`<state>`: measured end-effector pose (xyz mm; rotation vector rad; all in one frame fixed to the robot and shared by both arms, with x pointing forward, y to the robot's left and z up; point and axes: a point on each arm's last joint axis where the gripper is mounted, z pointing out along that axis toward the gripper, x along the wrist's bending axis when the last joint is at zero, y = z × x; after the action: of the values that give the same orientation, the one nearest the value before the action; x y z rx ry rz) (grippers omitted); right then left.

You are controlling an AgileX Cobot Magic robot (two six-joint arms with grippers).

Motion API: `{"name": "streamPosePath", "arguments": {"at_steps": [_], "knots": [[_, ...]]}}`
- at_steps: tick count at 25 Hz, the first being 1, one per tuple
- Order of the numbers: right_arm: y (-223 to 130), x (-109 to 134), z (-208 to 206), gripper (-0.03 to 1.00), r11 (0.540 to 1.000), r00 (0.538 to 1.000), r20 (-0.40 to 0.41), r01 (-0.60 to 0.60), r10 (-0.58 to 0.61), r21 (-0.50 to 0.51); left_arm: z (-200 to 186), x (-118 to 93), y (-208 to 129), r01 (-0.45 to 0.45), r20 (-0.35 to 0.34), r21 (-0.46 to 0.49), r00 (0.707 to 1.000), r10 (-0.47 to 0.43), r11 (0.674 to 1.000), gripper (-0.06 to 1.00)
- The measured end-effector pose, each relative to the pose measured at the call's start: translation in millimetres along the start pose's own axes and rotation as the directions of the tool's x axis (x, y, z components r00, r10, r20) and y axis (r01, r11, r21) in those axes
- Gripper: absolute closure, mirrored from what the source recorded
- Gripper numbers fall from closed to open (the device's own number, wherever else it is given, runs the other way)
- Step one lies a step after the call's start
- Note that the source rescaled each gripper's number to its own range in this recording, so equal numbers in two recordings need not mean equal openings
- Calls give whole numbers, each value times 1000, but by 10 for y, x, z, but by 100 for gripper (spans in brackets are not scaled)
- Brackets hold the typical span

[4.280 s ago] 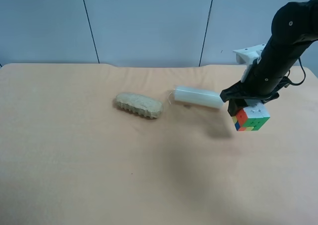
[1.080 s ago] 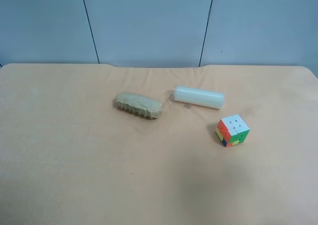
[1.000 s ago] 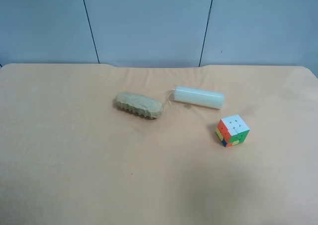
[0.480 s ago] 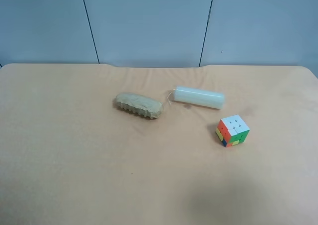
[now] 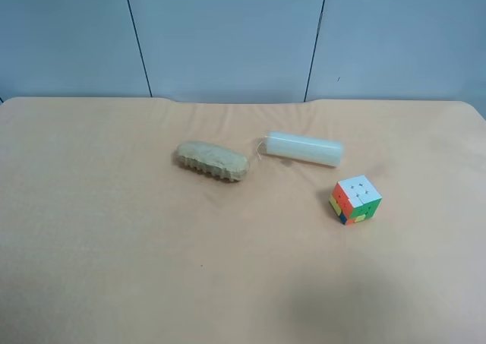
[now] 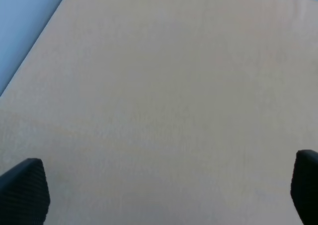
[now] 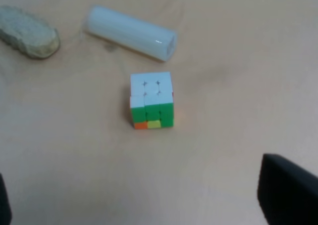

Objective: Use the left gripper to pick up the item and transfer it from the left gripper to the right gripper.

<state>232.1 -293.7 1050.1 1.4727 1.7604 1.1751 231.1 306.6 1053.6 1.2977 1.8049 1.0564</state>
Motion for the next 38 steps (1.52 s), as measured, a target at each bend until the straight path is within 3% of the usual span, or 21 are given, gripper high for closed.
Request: {"name": "streamPosePath", "arguments": {"at_steps": [9,38], "knots": [[7,8,14,-2,996,983,163,-84,88,-29,0,0,0,0,0,0,1000,0,1000,-6],[7,8,14,-2,996,982,165,-85,89,-30,0,0,0,0,0,0,1000,0,1000,-6]]}}
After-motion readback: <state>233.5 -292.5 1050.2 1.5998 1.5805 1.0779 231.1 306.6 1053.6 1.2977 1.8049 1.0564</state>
